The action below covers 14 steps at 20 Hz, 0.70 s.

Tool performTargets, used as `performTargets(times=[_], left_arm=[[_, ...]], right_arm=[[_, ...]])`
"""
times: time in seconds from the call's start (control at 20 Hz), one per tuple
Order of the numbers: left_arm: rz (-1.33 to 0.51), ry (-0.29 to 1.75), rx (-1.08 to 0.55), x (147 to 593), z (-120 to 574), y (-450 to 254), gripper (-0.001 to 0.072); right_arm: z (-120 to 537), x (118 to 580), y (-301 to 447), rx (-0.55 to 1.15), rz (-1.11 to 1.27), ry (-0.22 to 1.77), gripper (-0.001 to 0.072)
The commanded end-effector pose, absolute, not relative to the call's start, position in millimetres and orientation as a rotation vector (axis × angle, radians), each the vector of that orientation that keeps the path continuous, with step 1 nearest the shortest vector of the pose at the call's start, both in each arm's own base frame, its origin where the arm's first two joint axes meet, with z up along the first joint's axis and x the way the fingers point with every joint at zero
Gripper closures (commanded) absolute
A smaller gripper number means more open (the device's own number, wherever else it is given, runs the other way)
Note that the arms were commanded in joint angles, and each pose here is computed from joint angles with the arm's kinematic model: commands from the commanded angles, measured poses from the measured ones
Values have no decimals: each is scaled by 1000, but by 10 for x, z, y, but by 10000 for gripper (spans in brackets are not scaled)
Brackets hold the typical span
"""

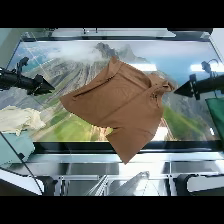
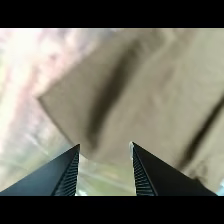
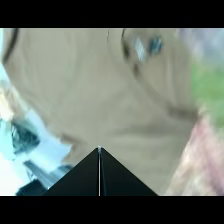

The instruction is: Fold the shirts.

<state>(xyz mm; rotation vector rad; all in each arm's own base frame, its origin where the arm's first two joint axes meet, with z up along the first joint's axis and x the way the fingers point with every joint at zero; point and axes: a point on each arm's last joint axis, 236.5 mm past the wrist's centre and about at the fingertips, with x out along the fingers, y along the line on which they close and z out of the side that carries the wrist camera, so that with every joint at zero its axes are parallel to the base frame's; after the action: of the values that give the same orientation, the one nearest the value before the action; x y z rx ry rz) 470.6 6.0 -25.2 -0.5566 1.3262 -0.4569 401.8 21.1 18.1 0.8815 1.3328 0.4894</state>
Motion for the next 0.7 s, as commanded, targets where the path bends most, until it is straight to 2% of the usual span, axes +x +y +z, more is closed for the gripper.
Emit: performTargets(times=[0.0,0.25,0.65], left_arm=[[-440,1350,-527,4918,-542,215,367],[-474,1410,-527,5065,-958,239,367],[-652,1506,-434,4859,-1074,-246,365]], right_arm=[[36,3414,503,862,442,1319,693],[-83,2712,881,942,427,1319,690],[-145,2655,962,1052,408,1367,687]])
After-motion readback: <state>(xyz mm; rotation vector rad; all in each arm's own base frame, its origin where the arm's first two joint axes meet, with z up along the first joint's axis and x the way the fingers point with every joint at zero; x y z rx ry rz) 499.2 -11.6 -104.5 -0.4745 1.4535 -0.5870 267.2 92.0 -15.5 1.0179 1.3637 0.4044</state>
